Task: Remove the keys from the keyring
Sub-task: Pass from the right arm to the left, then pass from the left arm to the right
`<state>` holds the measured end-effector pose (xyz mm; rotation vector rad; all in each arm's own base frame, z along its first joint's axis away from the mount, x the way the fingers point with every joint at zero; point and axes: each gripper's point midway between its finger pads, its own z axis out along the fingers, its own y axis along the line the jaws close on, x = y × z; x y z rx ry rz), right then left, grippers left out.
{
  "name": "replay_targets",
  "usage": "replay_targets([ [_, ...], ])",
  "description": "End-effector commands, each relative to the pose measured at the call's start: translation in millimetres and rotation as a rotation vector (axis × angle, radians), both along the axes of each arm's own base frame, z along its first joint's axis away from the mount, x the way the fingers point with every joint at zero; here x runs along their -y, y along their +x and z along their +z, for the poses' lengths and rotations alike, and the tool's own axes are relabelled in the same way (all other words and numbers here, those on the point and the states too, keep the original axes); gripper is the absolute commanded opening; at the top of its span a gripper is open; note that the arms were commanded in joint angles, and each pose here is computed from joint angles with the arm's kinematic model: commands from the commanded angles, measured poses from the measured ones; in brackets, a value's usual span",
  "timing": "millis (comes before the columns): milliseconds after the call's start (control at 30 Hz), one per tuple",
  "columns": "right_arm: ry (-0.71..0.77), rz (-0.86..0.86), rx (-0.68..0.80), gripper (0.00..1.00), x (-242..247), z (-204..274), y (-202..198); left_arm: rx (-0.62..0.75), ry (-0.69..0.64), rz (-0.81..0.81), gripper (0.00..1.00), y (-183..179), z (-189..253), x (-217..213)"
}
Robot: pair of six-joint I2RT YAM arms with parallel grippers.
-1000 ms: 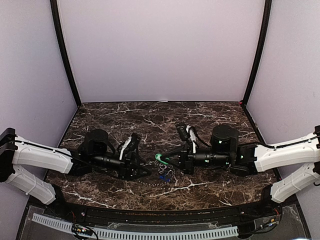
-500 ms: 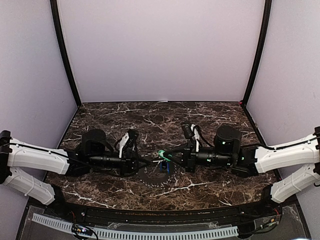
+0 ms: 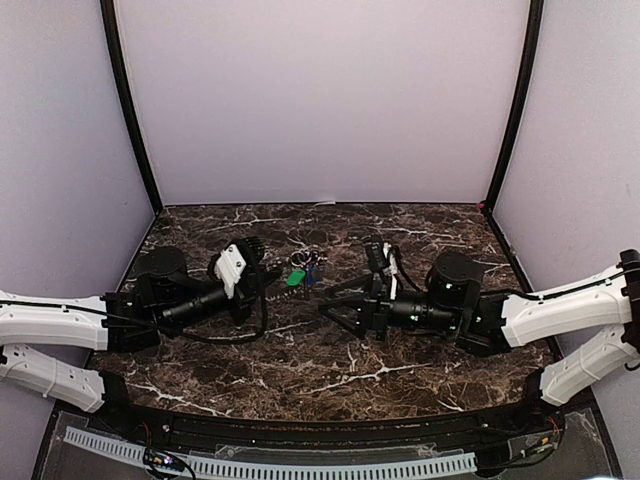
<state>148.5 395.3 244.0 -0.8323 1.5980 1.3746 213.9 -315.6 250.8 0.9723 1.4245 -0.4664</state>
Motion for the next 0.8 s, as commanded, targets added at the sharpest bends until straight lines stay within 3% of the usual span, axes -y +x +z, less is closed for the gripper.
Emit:
replay_targets([
  [0,0.118,0.001,0.078,0.60,0.3,37.0,-0.1,0.273,-0.006,0.084,0.00,8.9,55.6,-9.6],
  [367,0.218,0.058,0.198,0.53,0.0,75.4,-15.4,0.518,0.008,-0.010,0.00,-18.6,96.0,-6.0],
  [767,0.242,0.124,0.367,0.40,-15.3,98.1,-32.0,0.582,-0.004,-0.066,0.00,-33.7,105.1,0.8],
])
